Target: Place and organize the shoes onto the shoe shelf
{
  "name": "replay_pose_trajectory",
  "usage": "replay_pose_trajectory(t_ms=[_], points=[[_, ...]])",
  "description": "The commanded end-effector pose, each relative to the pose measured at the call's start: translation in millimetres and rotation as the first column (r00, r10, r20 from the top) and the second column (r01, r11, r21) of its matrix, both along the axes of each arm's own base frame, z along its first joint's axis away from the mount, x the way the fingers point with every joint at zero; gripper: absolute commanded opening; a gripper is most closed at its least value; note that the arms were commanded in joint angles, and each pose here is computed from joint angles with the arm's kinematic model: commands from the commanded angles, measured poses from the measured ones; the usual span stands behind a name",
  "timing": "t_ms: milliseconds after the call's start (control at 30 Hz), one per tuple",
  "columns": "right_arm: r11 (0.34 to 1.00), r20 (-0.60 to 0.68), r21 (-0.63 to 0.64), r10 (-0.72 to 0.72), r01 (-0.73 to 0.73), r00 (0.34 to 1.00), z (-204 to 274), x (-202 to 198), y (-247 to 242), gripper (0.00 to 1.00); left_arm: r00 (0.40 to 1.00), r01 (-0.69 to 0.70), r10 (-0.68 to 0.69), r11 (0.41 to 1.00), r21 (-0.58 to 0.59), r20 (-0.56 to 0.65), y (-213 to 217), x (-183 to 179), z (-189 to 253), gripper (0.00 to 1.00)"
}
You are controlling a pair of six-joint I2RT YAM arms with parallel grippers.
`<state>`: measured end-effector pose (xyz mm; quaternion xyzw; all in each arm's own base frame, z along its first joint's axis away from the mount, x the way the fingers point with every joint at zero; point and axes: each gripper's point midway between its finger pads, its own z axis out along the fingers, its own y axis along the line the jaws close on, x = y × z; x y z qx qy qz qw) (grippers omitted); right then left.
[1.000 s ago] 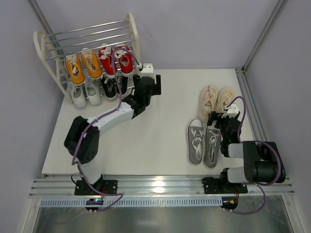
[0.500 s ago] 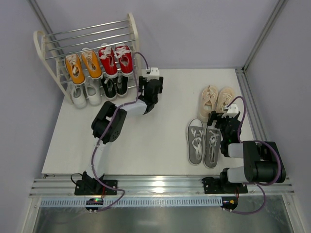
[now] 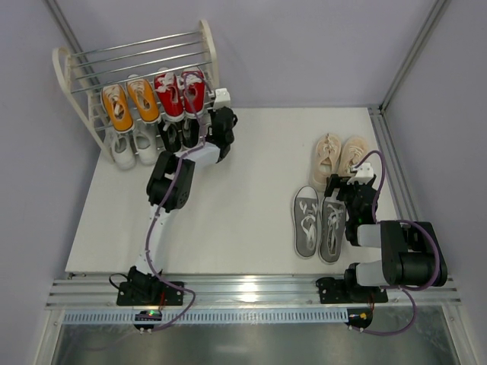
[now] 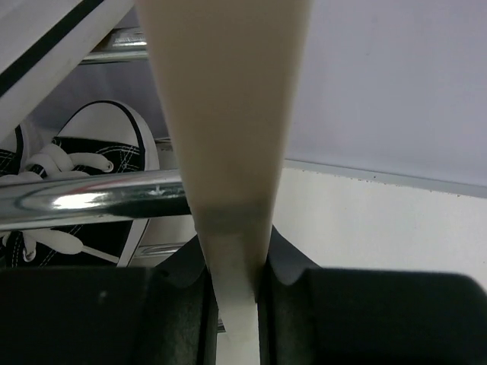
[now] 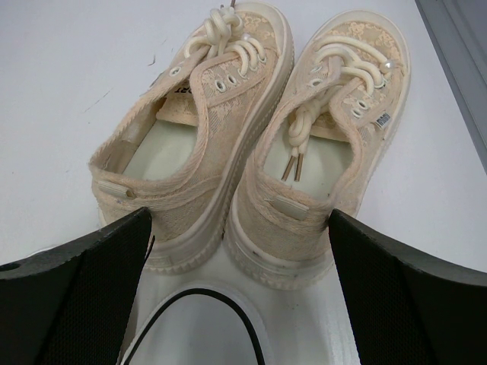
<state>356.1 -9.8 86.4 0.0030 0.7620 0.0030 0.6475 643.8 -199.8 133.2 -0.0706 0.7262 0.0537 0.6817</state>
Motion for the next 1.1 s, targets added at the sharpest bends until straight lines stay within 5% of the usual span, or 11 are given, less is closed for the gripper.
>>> replay_pose_trajectory(t_ms=[0,567,867,1067], points=[[1.0,0.116,0.001,0.002,-0.002,0.993,32,11,0,0.97,0.998,-0.021,0.022,1.0,-0.011,0.065,7,0,27,0.0],[1.0,0.114,0.001,0.005,-0.005,0.993,32,10,1,0.97,0.998,0.024,-0.022,0.999,-0.034,0.056,-16,-95,20,0.0],[1.0,0.116,0.001,0.004,-0.004,0.993,32,11,1,0.97,0.99,0.128,-0.125,0.991,-0.047,0.066,-104,-139,44,0.0],[1.0,0.116,0.001,0.004,-0.004,0.993,32,11,1,0.97,0.984,0.173,-0.169,0.983,-0.061,0.06,-146,-130,51,0.0]])
